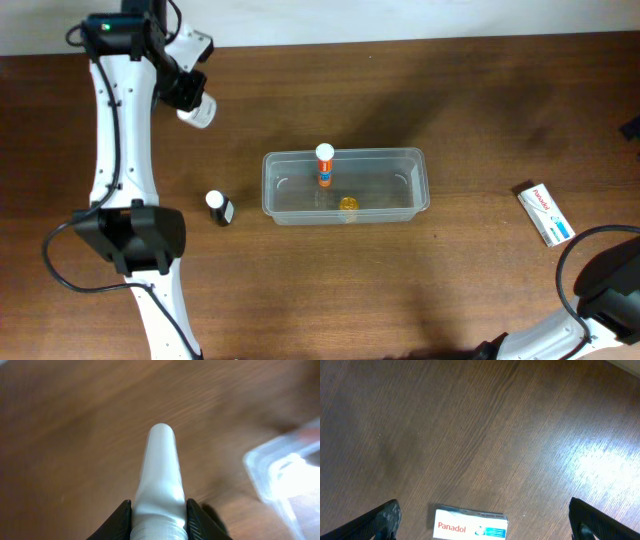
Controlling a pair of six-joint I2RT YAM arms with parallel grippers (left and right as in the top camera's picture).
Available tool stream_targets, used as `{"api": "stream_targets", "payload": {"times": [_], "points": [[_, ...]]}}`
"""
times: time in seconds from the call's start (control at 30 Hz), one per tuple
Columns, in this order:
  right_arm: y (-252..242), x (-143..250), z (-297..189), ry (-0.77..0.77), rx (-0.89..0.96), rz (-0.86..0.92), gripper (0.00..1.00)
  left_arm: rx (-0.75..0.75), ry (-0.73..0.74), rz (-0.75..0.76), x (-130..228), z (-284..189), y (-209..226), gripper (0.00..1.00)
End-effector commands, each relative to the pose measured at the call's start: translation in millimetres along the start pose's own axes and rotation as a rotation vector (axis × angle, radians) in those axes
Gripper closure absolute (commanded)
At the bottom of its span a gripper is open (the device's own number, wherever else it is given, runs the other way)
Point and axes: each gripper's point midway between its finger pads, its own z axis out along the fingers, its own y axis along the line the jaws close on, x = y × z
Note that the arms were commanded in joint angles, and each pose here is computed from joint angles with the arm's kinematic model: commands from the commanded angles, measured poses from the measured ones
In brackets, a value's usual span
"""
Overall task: Pack container
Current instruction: 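Lift the white bottle with left gripper and carry it over the container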
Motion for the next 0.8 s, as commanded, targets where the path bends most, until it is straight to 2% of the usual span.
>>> {"api": "stream_targets", "payload": {"times": [0.0,0.57,0.77], "points": [[-3,-5,-7,-0.024,0.005,0.010,0.02,0.168,-0.155,0.211,-23,-29,-43,0.78],[-3,-5,-7,-0.024,0.004,0.010,0.02,0.253,-0.130,0.357,-38,-27,-127,0.82],[-3,-5,-7,-0.024,0.004,0.010,0.02,0.278,-0.065,0.224,-28,-27,-136,0.84]]}}
